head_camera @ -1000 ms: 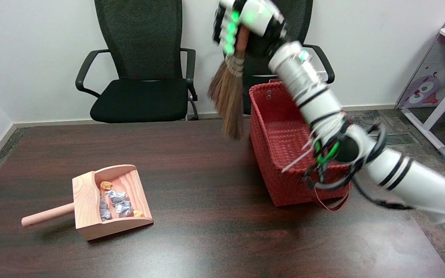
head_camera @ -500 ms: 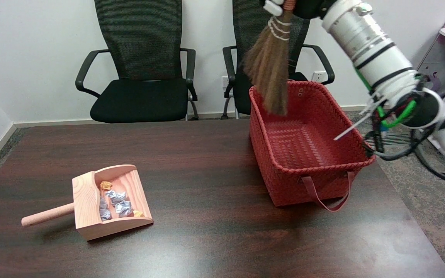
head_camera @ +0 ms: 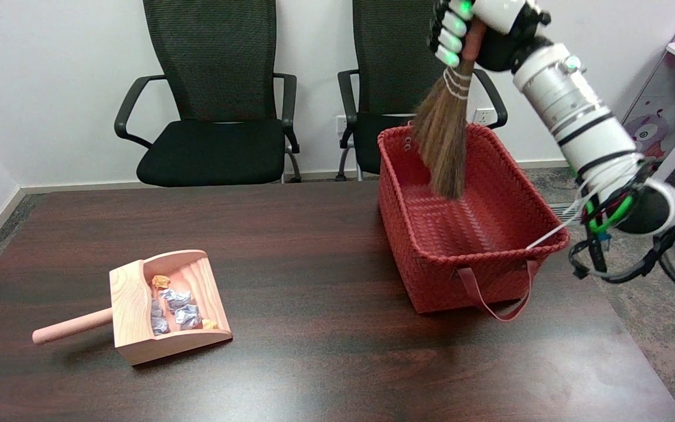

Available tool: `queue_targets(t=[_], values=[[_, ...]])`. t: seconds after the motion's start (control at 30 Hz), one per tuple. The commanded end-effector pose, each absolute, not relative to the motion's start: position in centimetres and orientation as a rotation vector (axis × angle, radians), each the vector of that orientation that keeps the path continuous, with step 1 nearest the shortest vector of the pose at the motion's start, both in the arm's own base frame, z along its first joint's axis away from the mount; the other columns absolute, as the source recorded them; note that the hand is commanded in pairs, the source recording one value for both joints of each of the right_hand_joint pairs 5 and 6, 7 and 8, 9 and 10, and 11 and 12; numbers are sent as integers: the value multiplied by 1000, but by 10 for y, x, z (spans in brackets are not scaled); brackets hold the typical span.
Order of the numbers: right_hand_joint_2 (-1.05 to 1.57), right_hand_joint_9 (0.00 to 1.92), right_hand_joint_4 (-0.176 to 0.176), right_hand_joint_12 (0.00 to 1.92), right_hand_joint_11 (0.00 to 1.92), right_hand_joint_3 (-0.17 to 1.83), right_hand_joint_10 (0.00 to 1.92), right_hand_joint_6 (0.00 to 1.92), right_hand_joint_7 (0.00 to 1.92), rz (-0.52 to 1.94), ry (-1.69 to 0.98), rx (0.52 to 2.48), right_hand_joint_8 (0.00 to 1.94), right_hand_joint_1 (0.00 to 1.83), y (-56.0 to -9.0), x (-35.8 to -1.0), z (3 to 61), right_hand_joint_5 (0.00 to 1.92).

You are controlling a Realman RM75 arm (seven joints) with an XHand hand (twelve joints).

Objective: Place the broom in the basket.

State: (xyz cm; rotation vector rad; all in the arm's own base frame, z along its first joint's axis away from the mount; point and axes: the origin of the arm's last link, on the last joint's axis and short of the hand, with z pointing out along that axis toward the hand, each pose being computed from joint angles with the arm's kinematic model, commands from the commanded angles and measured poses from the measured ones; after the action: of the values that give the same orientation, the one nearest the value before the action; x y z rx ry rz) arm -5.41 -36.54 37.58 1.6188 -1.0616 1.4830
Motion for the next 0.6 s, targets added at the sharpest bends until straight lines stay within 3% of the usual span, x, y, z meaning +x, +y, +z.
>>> queue_targets(t=[0.03, 0.6], values=[[1550, 1920, 30, 1920, 1920, 1569, 1920, 1920, 1920, 1352, -784, 1528, 1920, 706, -368, -156, 390, 1920], [1538, 1920, 26, 1920, 1920, 1650, 1920, 1920, 1920, 1202, -727, 1614, 1920, 717, -368, -205, 336, 1920]])
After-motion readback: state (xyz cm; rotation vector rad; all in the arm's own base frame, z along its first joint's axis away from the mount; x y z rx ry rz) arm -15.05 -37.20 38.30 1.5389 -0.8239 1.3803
